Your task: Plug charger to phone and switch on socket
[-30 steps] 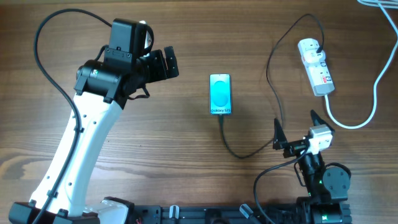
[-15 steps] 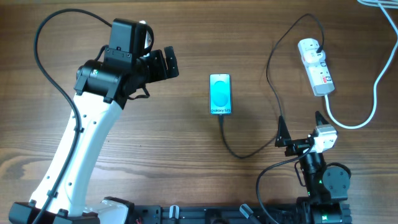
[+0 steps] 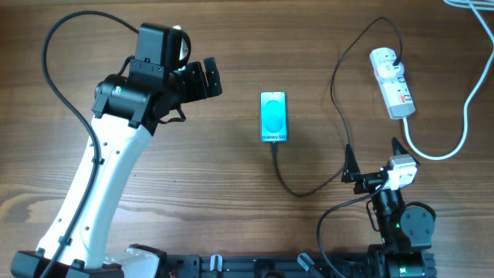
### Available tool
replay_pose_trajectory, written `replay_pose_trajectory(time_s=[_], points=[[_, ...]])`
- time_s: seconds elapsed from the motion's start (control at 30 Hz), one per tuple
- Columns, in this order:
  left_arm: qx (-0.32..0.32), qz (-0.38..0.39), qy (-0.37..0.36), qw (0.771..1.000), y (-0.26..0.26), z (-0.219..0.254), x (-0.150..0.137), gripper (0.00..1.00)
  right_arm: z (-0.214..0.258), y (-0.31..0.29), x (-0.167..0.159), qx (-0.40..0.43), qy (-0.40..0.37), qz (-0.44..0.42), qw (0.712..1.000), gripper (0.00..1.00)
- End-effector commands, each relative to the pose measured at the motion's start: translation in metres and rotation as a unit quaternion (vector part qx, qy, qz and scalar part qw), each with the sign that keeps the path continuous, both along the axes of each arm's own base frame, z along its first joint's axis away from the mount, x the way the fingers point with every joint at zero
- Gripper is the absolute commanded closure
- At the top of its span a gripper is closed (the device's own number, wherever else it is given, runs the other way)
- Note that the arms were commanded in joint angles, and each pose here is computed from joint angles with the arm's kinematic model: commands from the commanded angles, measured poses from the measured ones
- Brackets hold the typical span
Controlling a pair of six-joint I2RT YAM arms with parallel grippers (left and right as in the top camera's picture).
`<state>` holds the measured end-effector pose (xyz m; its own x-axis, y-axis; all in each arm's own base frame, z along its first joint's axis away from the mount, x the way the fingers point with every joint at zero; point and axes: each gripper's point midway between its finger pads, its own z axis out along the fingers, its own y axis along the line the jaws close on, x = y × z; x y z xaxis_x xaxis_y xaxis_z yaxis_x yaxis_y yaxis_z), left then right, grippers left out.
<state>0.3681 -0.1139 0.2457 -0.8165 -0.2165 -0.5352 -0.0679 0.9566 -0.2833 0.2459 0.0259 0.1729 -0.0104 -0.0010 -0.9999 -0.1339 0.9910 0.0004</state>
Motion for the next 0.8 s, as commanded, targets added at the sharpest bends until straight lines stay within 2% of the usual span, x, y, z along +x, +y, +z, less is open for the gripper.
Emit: replay_pose_trajectory(time_s=[0.0, 0.77], points=[[-0.001, 0.009, -0.002, 1.000, 0.0022, 0.0010, 0.0009, 0.00, 0.0021, -0.0018, -0.0005, 0.008, -0.005, -0.006, 1.000, 0.00], [-0.001, 0.009, -0.002, 1.000, 0.0022, 0.0010, 0.0009, 0.00, 0.0027, -0.0017, -0.0005, 0.001, -0.007, -0.006, 1.000, 0.00]])
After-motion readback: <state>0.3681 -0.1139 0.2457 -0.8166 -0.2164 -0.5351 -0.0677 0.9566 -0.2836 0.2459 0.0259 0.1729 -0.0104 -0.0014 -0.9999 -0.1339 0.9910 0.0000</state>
